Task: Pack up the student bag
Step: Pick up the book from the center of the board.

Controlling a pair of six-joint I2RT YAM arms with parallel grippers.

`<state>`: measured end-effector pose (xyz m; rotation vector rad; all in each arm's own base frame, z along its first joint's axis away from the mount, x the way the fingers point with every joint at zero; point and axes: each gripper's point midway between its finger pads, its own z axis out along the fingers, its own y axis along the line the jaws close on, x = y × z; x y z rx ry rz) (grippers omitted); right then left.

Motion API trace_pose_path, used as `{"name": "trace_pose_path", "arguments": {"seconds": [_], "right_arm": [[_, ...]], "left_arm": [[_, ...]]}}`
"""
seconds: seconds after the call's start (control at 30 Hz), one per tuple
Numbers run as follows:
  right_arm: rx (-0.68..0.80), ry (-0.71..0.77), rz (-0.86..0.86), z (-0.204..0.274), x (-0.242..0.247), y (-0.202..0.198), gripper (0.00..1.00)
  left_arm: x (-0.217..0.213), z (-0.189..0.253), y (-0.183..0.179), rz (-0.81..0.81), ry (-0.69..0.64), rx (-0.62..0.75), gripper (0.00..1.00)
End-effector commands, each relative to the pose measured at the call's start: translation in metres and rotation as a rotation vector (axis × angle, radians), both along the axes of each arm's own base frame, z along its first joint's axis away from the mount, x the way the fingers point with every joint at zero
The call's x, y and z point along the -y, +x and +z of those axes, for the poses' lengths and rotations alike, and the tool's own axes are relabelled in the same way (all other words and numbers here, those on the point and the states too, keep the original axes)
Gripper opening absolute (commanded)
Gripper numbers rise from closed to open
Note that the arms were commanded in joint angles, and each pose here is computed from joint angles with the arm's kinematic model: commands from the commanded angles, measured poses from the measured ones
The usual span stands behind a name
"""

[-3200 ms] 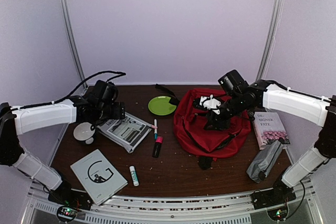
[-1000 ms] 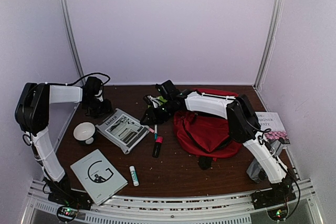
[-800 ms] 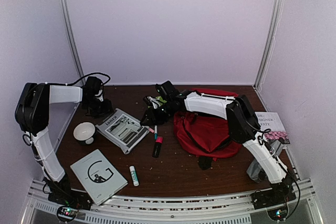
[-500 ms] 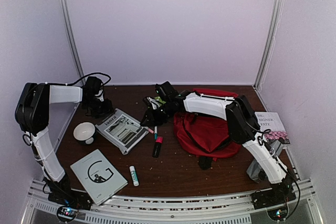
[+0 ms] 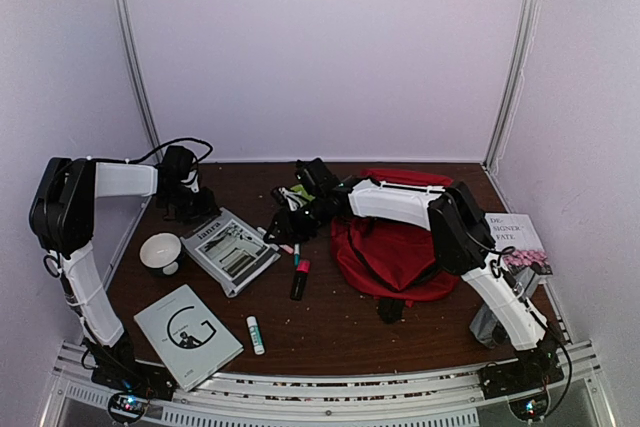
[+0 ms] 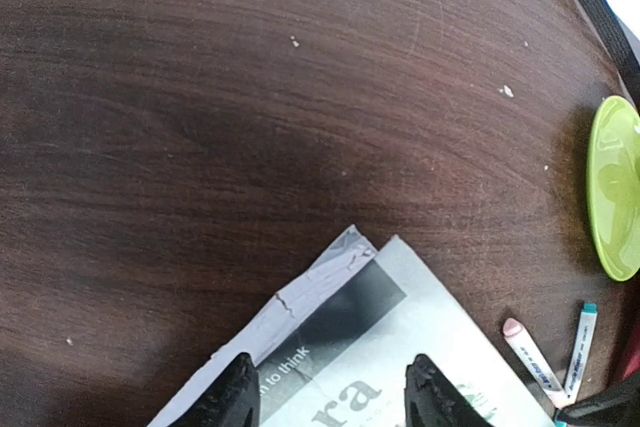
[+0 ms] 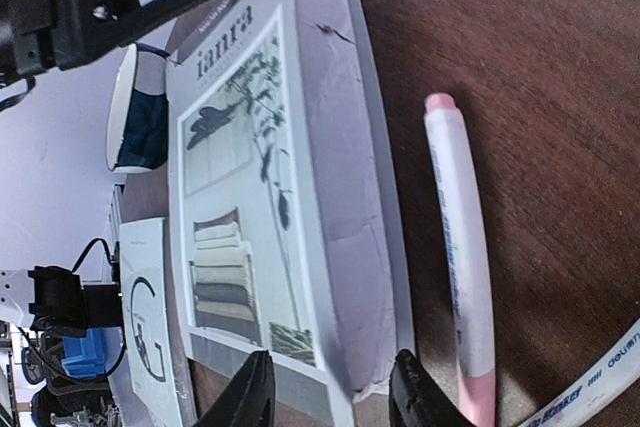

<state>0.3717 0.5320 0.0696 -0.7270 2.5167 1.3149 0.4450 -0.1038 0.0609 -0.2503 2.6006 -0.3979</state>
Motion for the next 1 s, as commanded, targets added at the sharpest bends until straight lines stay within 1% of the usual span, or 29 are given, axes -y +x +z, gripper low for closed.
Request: {"name": "trace_pose_path", "arguments": {"seconds": [0.0,0.1,0.23,0.4,0.5,0.63,0.7,0.77,0.87,0.97], "right_arm": [[-0.042,-0.068,-0.033,-0.02,0.009,-0.009,0.41],[-0.058,-0.045,-0.014,-0.021,0.002,-0.015,0.42],[-0.113,0.048,0.029,-0.014,-0.013,-0.024,0.35],[-0.136,0.114,0.055,-0.002,-0.021,-0.028,0.1],[-0.122,0.128,0.063,0.008,-0.02,-0.028,0.0],[-0.1,0.144,0.064,0.025,-0.014,-0.031,0.0],[-0.091,0.151,0.057,0.036,-0.005,-0.031,0.0],[-0.071,0.159,0.045,0.048,0.002,-0.028,0.0],[-0.022,0.18,0.049,0.072,0.01,-0.025,0.0],[0.004,0.208,0.052,0.092,0.014,-0.026,0.0]], "left_arm": [[0.002,0.002,0.007,-0.009,-0.026,0.033,0.52],[0.003,0.002,0.007,-0.011,-0.028,0.033,0.52],[0.005,0.002,0.006,-0.014,-0.031,0.032,0.52],[0.006,0.003,0.006,-0.02,-0.029,0.035,0.52],[0.006,0.005,0.006,-0.024,-0.031,0.04,0.52],[0.013,0.016,0.011,-0.047,-0.056,0.051,0.49],[0.016,0.032,0.017,-0.052,-0.073,0.08,0.49],[0.017,0.056,0.022,-0.058,-0.083,0.131,0.54],[0.027,0.108,0.021,-0.091,-0.137,0.229,0.6],[0.032,0.147,0.004,-0.077,-0.165,0.276,0.64]]}}
